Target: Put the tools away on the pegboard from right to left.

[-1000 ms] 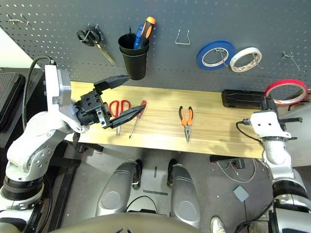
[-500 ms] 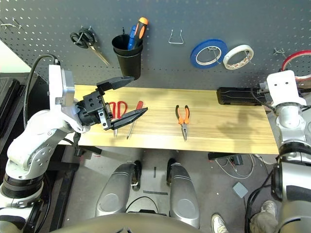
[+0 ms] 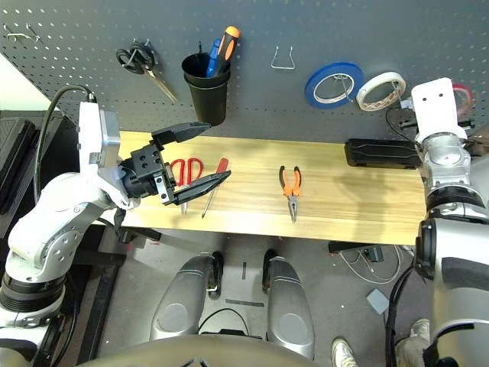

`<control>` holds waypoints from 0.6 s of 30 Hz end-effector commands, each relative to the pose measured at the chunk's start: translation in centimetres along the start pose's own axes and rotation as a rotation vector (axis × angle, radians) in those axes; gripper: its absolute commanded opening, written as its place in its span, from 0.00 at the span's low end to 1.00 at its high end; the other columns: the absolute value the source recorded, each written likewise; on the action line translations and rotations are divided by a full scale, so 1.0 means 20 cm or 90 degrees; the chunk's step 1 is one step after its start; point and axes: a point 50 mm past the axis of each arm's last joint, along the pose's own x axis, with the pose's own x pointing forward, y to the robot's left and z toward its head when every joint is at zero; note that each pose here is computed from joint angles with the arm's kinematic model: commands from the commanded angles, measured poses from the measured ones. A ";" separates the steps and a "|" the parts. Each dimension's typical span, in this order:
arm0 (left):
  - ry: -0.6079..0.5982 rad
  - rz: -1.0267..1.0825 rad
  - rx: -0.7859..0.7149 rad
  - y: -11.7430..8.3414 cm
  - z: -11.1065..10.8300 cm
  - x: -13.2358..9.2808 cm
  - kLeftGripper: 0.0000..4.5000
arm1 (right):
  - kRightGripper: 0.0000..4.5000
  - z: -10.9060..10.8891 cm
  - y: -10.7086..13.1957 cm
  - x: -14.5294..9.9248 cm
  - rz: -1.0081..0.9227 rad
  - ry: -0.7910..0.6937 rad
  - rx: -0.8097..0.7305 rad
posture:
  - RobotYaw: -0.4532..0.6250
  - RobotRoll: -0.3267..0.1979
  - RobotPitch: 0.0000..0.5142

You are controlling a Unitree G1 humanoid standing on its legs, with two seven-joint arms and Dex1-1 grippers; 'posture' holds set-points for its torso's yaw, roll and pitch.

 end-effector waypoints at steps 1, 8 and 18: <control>0.003 -0.002 -0.002 -0.02 0.00 0.00 1.00 | 0.93 -0.06 0.02 -0.09 0.018 -0.052 -0.027 | 0.67 0.62 0.45; 0.088 0.001 -0.018 -0.01 -0.10 -0.02 1.00 | 0.99 -0.20 0.19 -0.30 0.141 -0.056 0.015 | 0.65 0.62 0.46; 0.298 -0.019 -0.032 -0.01 -0.28 -0.10 1.00 | 0.99 -0.24 0.52 -0.48 0.286 0.196 0.248 | 0.64 0.62 0.48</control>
